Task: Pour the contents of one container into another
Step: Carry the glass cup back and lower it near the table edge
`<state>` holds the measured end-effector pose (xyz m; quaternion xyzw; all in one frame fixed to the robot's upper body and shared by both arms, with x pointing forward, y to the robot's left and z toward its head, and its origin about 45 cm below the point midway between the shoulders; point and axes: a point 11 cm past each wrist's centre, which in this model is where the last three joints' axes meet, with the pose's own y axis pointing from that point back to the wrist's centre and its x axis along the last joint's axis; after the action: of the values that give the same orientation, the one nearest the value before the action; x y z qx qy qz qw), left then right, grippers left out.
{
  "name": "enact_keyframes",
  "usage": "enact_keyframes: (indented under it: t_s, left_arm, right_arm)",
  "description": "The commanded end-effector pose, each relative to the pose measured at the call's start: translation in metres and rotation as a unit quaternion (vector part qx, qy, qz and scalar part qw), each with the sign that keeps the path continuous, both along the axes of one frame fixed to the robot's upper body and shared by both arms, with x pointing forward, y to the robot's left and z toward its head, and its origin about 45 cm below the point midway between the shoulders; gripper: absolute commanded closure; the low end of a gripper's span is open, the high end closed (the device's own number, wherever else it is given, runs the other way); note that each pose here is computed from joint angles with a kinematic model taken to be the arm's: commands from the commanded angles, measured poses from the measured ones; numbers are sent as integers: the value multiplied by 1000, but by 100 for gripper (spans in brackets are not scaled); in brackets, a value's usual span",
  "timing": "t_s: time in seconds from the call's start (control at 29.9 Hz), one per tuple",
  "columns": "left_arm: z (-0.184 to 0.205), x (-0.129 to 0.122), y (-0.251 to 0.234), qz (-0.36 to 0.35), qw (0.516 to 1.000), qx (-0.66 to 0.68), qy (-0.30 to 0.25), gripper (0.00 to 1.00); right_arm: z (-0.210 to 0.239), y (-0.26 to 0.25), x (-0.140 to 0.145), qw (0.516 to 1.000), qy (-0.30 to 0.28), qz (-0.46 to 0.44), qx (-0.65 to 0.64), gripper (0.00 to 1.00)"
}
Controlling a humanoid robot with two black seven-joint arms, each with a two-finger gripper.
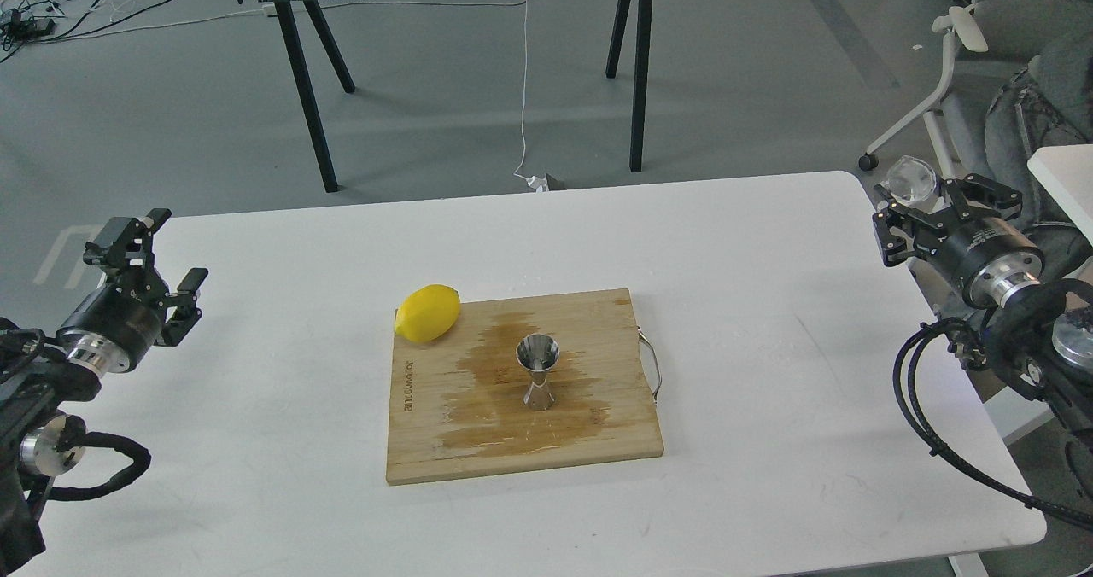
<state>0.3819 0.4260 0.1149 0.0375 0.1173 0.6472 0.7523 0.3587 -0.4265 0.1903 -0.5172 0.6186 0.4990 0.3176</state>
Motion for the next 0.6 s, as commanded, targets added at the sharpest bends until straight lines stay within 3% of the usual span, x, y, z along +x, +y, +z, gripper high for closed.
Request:
enact_keyframes:
  t_s: [0.0,0.57]
  left_arm:
    - [0,0,0,1,1000,0,0,1]
    - [-1,-1,0,0,1000,0,1,1]
  right_arm:
    - [-18,12,-2,998,32,-16,50,83]
    - [-87,51,-32,974,166,-69,136,83]
